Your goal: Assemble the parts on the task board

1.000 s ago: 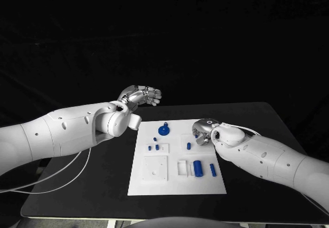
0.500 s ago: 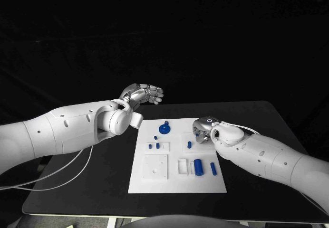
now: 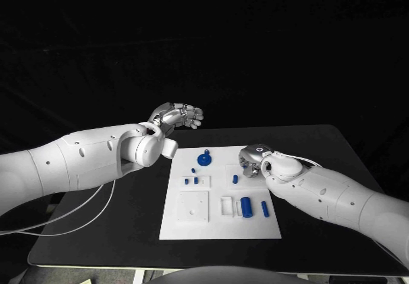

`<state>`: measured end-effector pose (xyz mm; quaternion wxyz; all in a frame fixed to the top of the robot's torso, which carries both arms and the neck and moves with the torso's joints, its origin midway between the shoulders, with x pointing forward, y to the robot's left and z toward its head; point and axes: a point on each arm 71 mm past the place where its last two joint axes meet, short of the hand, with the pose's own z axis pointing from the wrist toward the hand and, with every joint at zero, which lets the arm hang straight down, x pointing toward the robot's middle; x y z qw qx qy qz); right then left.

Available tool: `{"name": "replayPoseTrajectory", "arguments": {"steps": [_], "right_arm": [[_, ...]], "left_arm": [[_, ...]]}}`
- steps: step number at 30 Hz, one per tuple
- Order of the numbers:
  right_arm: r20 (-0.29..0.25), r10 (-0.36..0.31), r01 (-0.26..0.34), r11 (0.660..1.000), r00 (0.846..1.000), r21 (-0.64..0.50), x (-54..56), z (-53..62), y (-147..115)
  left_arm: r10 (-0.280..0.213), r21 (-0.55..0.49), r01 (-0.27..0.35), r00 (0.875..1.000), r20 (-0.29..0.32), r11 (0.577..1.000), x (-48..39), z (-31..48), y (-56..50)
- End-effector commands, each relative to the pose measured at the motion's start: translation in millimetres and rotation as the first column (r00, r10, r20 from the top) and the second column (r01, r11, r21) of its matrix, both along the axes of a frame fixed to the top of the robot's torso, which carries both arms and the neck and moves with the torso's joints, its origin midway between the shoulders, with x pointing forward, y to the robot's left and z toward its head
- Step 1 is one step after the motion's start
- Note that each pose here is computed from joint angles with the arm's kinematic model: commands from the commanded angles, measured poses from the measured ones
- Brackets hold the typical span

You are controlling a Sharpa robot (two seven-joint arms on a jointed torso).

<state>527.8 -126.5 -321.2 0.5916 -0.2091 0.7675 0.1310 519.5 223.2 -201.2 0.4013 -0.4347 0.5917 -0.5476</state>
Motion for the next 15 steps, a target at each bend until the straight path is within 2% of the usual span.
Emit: {"name": "replayPoseTrajectory", "arguments": {"steps": [1, 15], "right_arm": [[0.009, 0.019, -0.019, 0.999, 1.000, -0.035, -3.6, -5.0, 2.1], [0.084, 0.021, -0.022, 1.000, 0.996, 0.020, -2.6, 1.4, 1.4]], "left_arm": [[-0.015, -0.015, 0.015, 1.000, 0.006, 1.000, -0.1, 2.4, -3.3], [-0.011, -0.014, 0.011, 1.000, 0.010, 1.000, 0.8, 2.7, -2.9]]}}
